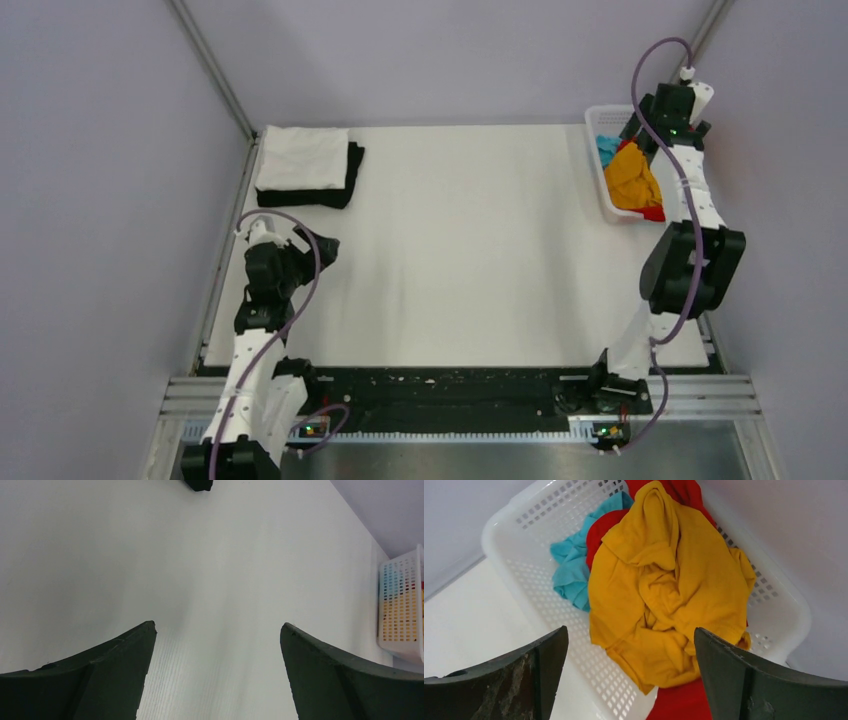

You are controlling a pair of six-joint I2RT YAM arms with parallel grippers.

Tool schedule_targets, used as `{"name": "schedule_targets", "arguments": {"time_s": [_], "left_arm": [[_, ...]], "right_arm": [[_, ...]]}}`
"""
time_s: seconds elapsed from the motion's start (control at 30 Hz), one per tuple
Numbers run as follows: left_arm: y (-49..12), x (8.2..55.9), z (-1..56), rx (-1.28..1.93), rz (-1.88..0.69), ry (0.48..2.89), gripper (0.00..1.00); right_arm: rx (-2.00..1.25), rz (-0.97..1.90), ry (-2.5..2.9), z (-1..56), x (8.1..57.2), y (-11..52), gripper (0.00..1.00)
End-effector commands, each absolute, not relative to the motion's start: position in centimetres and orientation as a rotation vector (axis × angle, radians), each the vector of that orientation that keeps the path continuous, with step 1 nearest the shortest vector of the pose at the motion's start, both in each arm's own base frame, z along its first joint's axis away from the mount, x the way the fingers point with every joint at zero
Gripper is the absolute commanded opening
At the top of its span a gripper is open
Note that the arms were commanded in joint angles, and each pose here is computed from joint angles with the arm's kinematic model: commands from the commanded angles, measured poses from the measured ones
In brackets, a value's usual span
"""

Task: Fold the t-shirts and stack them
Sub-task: Grab crumpled tshirt from bin with the right arm

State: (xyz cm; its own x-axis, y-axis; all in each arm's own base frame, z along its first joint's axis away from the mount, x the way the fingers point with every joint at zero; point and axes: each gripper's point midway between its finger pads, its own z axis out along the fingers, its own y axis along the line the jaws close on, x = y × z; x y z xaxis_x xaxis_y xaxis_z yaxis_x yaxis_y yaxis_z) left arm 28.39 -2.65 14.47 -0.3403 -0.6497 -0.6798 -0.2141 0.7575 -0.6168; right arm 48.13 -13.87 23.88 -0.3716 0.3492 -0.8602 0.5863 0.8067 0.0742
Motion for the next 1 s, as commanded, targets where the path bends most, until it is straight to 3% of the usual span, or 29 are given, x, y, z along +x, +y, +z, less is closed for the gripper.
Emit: {"name": "schedule_targets", "arguments": {"time_s": [0.0, 0.33, 0.43, 0.5, 0.53, 0.73, 0.97], "left_arm": [[-4.2, 29.4, 17.7, -0.502, -0.6, 1.869, 0.99], [-3.8, 29.7, 16.9, -0.509, -0.571, 1.893, 0.99], [-4.2, 29.7, 16.5, -0.492, -0.588, 1.914, 0.99], [-4.3, 29.7, 16.5, -0.483, -0.593, 1.922, 0.99], [-4.4, 29.6, 16.5, -0.478, -0.594, 1.925, 0.99], [-4.4, 29.2, 16.9, -0.462, -0.588, 1.912, 0.99], [-4.6, 28.8, 17.9, -0.441, -0.603, 1.877, 0.99]], "right_arm": [[0.777, -0.41, 1.969, 22.8, 51.1, -17.7, 0.93], [0.843, -0.611, 2.01, 17.1, 54.8, -21.9, 0.81], [0.84, -0.605, 2.009, 16.4, 55.8, -22.2, 0.49], [0.825, -0.591, 1.998, 17.0, 56.3, -22.1, 0.12], [0.822, -0.582, 1.985, 17.7, 56.5, -22.1, 0.0], [0.77, -0.545, 1.843, 26.6, 55.6, -21.8, 0.0], [0.643, -0.411, 1.566, 42.2, 51.3, -17.9, 0.0]]}}
